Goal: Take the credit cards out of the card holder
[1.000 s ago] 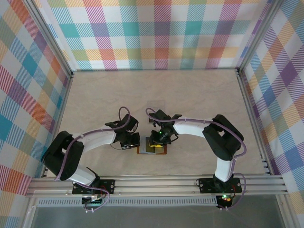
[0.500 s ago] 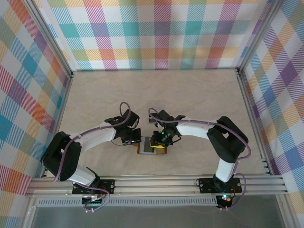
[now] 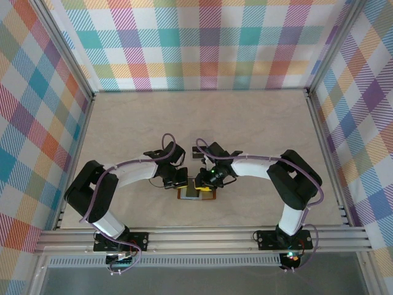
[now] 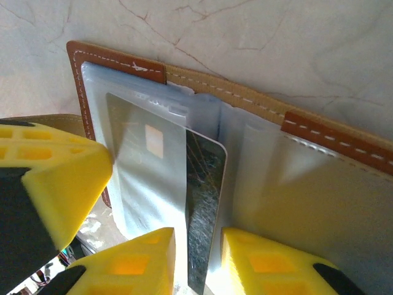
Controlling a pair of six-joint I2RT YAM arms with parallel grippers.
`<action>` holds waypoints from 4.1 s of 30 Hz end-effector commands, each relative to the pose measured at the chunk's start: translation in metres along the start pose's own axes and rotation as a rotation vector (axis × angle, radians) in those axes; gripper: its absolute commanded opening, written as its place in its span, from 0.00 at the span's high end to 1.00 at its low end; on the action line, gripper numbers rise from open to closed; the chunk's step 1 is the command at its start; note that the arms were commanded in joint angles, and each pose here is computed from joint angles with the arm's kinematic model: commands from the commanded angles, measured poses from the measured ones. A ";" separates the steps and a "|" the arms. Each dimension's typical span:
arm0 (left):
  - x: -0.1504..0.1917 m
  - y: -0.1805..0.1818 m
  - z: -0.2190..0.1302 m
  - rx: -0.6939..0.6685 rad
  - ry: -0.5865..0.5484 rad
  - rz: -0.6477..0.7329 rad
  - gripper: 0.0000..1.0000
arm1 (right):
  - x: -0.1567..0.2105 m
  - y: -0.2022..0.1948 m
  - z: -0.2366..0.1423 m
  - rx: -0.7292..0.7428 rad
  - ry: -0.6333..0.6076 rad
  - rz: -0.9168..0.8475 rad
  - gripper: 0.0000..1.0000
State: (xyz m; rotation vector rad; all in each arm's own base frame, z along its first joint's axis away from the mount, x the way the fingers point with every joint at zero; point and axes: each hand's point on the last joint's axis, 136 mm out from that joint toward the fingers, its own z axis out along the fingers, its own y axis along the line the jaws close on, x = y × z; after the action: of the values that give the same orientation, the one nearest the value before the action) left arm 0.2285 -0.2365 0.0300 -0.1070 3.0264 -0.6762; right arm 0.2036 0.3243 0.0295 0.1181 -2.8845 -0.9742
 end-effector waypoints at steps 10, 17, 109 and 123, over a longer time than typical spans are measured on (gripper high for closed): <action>0.021 0.034 0.011 -0.128 0.041 0.001 0.95 | 0.000 0.006 0.008 -0.145 -0.004 0.048 0.86; 0.019 0.037 0.008 -0.156 0.030 0.009 0.95 | 0.003 -0.008 -0.002 -0.095 -0.026 0.064 0.88; -0.020 0.009 -0.045 -0.109 -0.175 0.046 0.90 | -0.033 0.012 -0.121 0.213 -0.246 -0.503 1.00; -0.019 0.037 -0.043 -0.020 -0.156 -0.058 0.89 | -0.092 0.032 -0.142 0.529 -0.119 -1.441 1.00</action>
State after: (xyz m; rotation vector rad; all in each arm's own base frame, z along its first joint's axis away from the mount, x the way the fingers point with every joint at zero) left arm 0.2427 -0.1829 0.0485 -0.2457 2.9146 -0.5515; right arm 0.3000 0.2790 0.1556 2.0083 -3.0078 -0.3543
